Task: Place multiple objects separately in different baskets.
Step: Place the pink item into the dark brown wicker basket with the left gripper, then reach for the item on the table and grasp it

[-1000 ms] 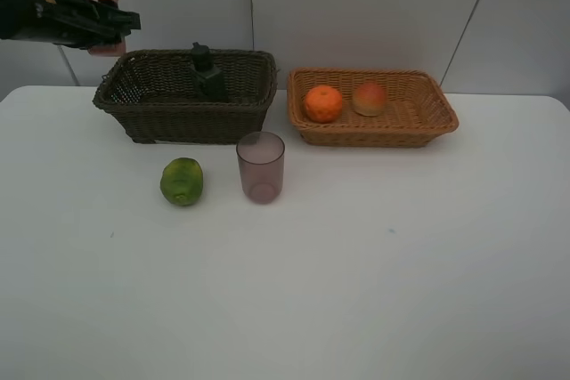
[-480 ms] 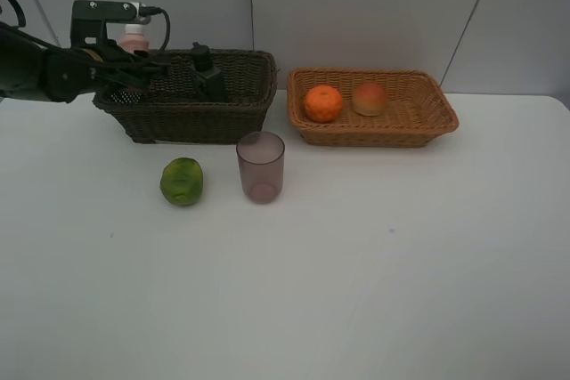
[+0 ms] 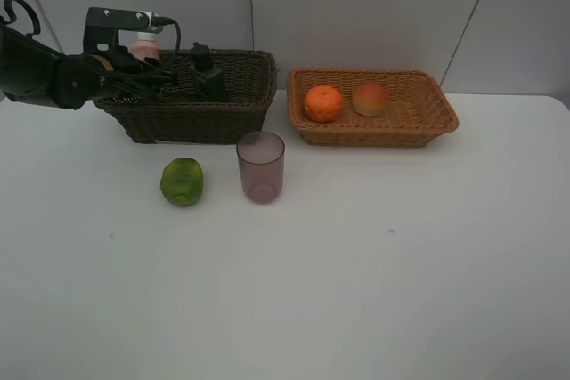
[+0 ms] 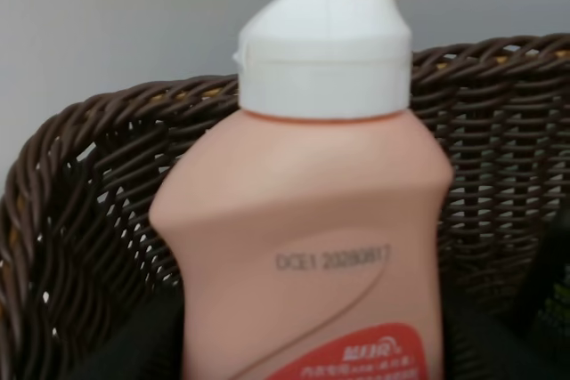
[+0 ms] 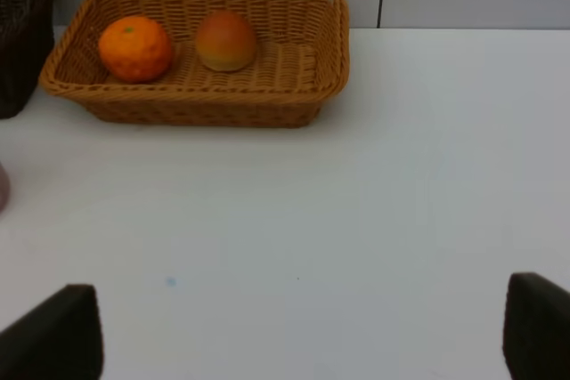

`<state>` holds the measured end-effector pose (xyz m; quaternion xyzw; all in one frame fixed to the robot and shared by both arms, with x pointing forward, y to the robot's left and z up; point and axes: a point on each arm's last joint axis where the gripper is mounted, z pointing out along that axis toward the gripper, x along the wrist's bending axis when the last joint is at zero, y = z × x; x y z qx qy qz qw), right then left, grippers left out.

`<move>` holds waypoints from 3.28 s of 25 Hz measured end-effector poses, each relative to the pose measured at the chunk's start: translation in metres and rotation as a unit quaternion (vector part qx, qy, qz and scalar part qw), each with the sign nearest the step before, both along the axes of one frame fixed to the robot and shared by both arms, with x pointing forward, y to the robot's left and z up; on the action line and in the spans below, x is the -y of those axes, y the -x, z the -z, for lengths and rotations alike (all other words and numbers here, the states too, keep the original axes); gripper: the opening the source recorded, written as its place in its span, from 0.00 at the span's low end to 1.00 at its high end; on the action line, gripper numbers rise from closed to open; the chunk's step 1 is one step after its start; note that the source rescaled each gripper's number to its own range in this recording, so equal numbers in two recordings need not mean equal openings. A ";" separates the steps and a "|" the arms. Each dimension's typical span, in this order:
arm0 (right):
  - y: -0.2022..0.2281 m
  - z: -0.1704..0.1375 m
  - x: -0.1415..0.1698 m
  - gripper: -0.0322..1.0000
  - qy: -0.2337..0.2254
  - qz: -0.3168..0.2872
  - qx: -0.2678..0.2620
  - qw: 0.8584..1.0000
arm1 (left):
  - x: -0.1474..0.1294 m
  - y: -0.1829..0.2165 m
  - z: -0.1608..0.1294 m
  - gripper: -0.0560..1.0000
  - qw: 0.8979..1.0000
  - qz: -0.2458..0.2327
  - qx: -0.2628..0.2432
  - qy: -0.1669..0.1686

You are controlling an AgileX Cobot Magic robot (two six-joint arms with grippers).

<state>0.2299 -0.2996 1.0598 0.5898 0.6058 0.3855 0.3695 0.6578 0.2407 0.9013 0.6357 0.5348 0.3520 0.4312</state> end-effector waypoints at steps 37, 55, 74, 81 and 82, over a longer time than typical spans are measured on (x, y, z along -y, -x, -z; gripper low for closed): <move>0.000 0.000 0.000 1.00 0.000 0.000 0.000 1.000 | 0.104 0.093 -0.116 0.99 0.956 0.143 -0.219 -0.129; 0.000 0.000 0.000 1.00 0.000 0.000 0.000 1.000 | 0.220 0.109 -0.083 0.99 0.805 0.395 -0.277 -0.346; 0.000 0.000 0.000 1.00 0.000 0.000 0.000 1.000 | 0.224 0.103 -0.048 0.99 0.755 0.439 -0.281 -0.397; 0.000 0.001 0.000 1.00 0.000 0.000 -0.002 1.000 | 0.225 0.100 -0.022 0.99 0.736 0.442 -0.302 -0.414; 0.000 0.001 0.000 1.00 0.000 0.000 -0.002 1.000 | 0.225 0.100 -0.019 0.99 0.734 0.442 -0.305 -0.415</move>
